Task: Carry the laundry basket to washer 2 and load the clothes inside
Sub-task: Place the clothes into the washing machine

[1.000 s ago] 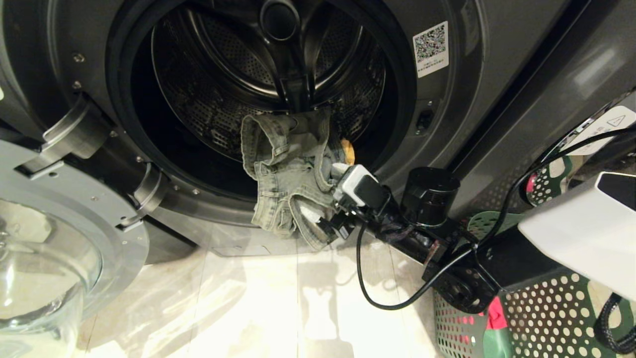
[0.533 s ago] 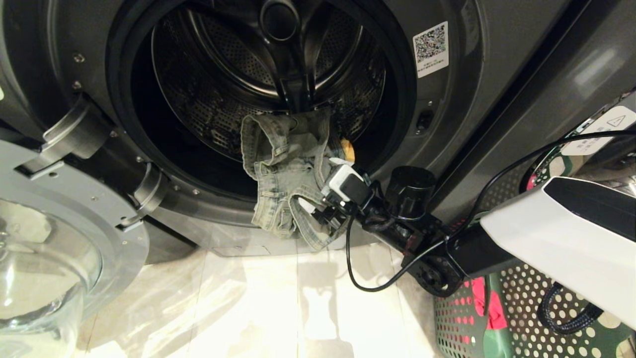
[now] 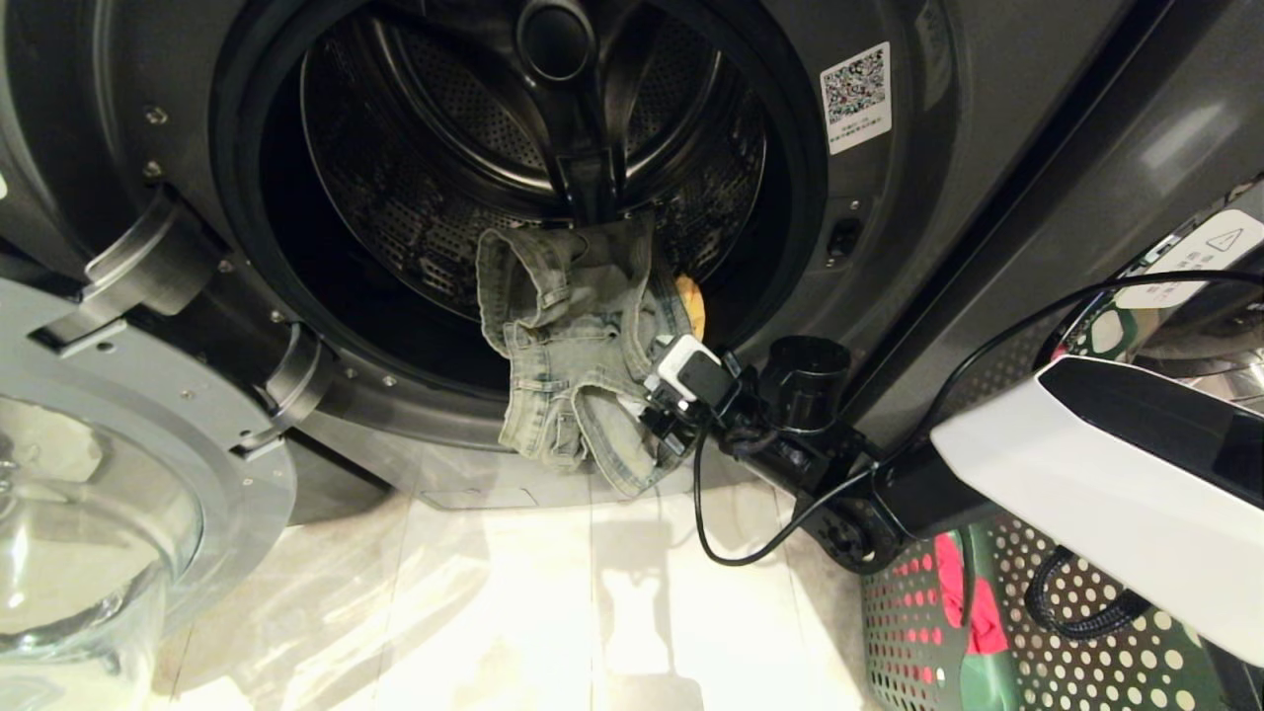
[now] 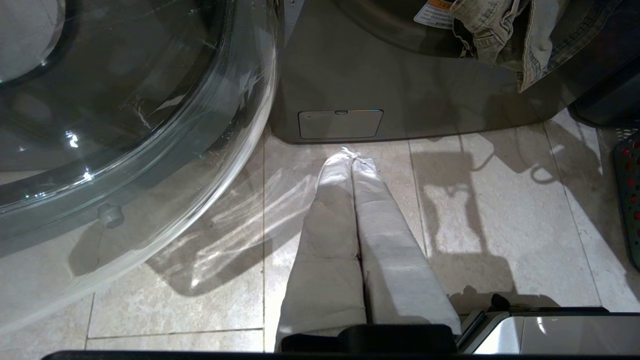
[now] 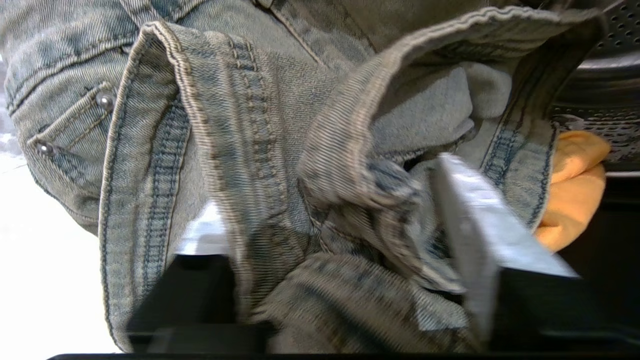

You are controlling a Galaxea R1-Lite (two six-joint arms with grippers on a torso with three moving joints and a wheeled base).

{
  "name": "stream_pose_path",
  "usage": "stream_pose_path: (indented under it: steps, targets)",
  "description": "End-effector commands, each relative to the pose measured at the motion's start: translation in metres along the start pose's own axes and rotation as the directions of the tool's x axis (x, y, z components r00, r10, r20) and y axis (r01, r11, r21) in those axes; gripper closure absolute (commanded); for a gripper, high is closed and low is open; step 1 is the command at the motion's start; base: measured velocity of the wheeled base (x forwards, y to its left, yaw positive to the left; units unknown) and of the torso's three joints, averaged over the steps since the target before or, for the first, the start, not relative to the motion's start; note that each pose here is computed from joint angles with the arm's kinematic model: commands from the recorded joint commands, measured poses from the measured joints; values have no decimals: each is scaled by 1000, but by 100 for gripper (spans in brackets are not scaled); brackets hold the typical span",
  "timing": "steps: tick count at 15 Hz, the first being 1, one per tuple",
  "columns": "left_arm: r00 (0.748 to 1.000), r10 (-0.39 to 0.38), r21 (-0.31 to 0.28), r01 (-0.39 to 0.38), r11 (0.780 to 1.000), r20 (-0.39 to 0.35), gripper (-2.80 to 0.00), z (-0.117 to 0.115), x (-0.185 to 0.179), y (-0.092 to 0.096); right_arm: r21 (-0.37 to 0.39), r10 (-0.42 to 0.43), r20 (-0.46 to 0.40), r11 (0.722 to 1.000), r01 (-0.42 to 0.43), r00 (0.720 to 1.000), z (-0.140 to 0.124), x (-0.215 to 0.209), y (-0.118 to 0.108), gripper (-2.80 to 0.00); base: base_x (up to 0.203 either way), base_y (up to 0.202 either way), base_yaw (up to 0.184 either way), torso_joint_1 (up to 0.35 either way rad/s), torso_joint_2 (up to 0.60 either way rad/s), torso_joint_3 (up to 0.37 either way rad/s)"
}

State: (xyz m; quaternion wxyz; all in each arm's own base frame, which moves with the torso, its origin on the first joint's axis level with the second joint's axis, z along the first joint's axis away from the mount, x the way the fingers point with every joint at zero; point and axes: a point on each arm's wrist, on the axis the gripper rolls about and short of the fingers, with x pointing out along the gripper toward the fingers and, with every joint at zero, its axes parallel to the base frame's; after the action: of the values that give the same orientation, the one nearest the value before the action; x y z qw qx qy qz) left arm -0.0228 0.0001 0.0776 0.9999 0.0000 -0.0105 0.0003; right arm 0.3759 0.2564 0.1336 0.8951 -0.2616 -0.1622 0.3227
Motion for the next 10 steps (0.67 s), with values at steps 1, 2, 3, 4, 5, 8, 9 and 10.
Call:
stream_pose_path:
  steps: [1,2,3,4,5,8,9,10]
  targets:
    - [1000,0,0,0,1000,-7,0,-2,1,0,-3,-1,5,1000,1,1000,-1,1,1,0,0,0,0,0,0,0]
    - [1000,1,0,-1,1000,-7,0,-2,1,0,0,-6,11,1000,6,1000,0,4,0,0,0,0,0,0,0,0]
    - [1000,-1,0,1,1000,-7,0,-2,1,0,1,-17,19,1000,17,1000,3,7,-3,0,0,0,0,0,0,0]
    - [1000,1,0,-1,1000,-7,0,-2,1,0,5,-48,22,999,48,999,9,11,-8,0,0,0,0,0,0,0]
    - [1000,1,0,-1,1000,-7,0,-2,1,0,28,-104,25,994,104,994,16,15,-15,0,0,0,0,0,0,0]
    - [1000,1,0,-1,1000,-7,0,-2,1,0,166,-256,50,955,245,965,41,32,-32,0,0,0,0,0,0,0]
    - [1000,1,0,-1,1000,-7,0,-2,1,0,196,-301,66,939,284,951,48,38,-38,0,0,0,0,0,0,0]
    - [1000,-1,0,1,1000,-7,0,-2,1,0,222,-345,95,922,318,934,56,44,-45,0,0,0,0,0,0,0]
